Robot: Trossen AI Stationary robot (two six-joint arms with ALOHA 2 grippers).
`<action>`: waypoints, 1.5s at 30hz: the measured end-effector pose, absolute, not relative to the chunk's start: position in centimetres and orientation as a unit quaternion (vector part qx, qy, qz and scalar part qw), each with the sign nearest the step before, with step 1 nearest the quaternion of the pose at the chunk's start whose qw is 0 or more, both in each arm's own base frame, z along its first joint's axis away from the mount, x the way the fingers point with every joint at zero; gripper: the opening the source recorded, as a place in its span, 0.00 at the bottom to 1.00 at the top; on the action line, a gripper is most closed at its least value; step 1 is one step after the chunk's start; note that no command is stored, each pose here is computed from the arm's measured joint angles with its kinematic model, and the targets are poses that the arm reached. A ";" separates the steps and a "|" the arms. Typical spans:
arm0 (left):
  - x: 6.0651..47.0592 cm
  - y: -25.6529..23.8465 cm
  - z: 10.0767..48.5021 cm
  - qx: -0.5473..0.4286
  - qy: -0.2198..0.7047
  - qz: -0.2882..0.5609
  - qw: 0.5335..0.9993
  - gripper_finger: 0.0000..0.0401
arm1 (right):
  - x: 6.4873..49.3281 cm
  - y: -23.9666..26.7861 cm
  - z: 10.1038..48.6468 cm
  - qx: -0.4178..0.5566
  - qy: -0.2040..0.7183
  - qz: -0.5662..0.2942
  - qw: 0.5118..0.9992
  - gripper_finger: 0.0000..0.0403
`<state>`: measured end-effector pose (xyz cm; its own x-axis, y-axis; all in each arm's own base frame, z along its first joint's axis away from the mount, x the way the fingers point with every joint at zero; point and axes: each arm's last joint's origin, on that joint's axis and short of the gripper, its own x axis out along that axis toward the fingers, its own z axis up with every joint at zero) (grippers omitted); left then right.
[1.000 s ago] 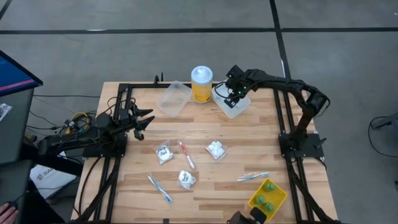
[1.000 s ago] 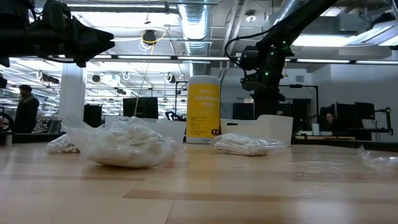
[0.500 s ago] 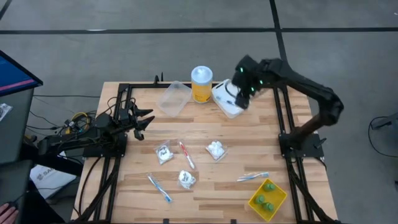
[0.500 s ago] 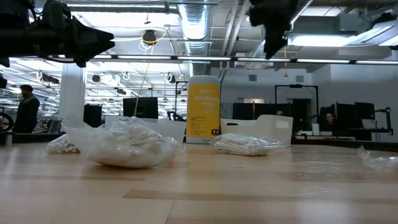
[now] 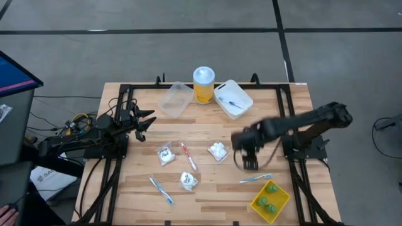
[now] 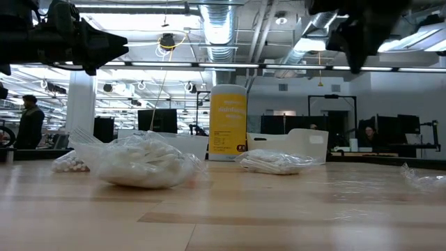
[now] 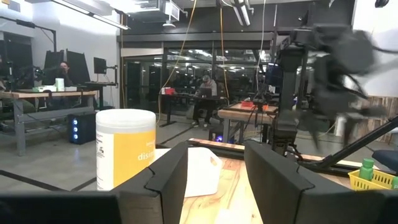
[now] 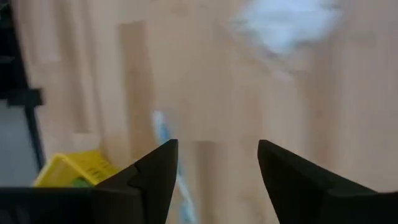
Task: Pick & Place Travel size toiletries
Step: Put the right blue toothbrush into the white bin
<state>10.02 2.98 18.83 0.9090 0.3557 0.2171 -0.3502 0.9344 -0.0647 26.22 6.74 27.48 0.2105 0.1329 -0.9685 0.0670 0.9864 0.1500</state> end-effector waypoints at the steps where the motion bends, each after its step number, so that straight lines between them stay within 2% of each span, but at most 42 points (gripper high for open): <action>1: 10.0 3.0 18.8 -0.012 -0.114 0.181 0.977 0.38 | 26.5 7.9 26.9 0.074 0.627 0.033 0.775 0.53; 6: 10.0 3.0 18.8 -0.012 -0.114 0.180 0.977 0.38 | 27.8 12.2 23.7 0.037 0.641 0.072 0.763 0.51; 10: 10.0 3.0 18.9 -0.012 -0.115 0.180 0.977 0.38 | 27.9 14.6 21.4 0.009 0.666 0.085 0.741 0.48; 14: 10.1 3.0 18.9 -0.012 -0.114 0.179 0.977 0.38 | 27.7 16.1 19.8 0.006 0.666 0.094 0.740 0.46; 22: 10.2 3.0 18.7 -0.013 -0.105 0.179 0.978 0.38 | 25.9 16.0 15.8 0.017 0.676 0.081 0.733 0.45; 30: 10.3 3.0 18.7 -0.013 -0.104 0.180 0.978 0.38 | 26.0 15.4 12.8 0.012 0.695 0.067 0.716 0.44; 34: 10.3 3.0 18.6 -0.013 -0.101 0.180 0.978 0.38 | 26.0 15.1 12.5 -0.011 0.699 0.077 0.711 0.35; 40: 10.3 3.1 18.7 -0.013 -0.102 0.181 0.978 0.38 | 26.7 13.5 13.2 -0.006 0.693 0.077 0.717 0.06; 42: 10.3 3.1 18.6 -0.013 -0.102 0.181 0.978 0.38 | 26.9 12.9 13.4 -0.006 0.689 0.083 0.720 0.04; 45: 10.3 3.1 18.7 -0.013 -0.102 0.181 0.978 0.38 | 27.4 11.5 14.2 -0.007 0.672 0.064 0.738 0.09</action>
